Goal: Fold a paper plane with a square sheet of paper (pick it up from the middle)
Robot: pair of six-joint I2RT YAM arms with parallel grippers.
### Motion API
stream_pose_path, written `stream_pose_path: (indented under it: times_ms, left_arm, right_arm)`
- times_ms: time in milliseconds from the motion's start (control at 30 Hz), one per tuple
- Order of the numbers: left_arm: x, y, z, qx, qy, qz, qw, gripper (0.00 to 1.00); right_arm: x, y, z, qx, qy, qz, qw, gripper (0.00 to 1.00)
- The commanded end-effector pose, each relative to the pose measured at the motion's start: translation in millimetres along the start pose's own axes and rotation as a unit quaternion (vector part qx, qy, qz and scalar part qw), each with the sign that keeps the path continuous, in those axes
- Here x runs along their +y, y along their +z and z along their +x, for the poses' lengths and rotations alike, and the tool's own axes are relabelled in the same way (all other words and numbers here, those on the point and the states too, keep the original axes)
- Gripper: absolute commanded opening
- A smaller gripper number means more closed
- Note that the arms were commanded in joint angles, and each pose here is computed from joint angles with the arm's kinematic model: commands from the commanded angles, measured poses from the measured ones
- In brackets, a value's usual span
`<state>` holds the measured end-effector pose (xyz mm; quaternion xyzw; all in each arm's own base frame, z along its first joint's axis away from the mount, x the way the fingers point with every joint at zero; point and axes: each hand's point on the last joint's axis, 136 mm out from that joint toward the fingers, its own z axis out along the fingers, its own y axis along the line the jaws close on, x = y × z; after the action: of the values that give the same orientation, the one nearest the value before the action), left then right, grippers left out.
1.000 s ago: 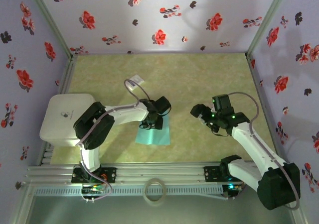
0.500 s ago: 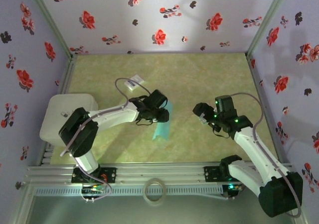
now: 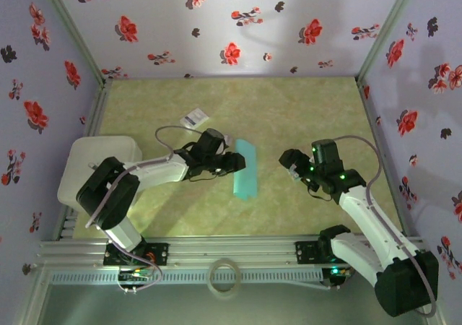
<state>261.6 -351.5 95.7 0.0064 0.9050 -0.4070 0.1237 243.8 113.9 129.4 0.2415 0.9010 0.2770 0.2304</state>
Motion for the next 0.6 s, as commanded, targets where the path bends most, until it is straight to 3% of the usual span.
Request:
stream_pose_path:
  times_ms: [0,200,567]
  left_arm:
    - [-20.3,1.3,-5.1,0.000,-0.006,0.061,0.998,0.40]
    - [-7.8,15.6,-0.6,0.013,-0.037,0.074,0.997,0.39]
    - [16.9,31.1,11.1,0.032,-0.058,0.056,0.996,0.38]
  right_arm:
    - [2.4,1.3,1.5,0.000,0.008,-0.011,1.000,0.99]
    - [17.3,5.6,9.9,0.032,-0.007,-0.050,0.998,0.99]
    - [17.9,12.6,15.8,0.058,-0.006,-0.047,0.997,0.99]
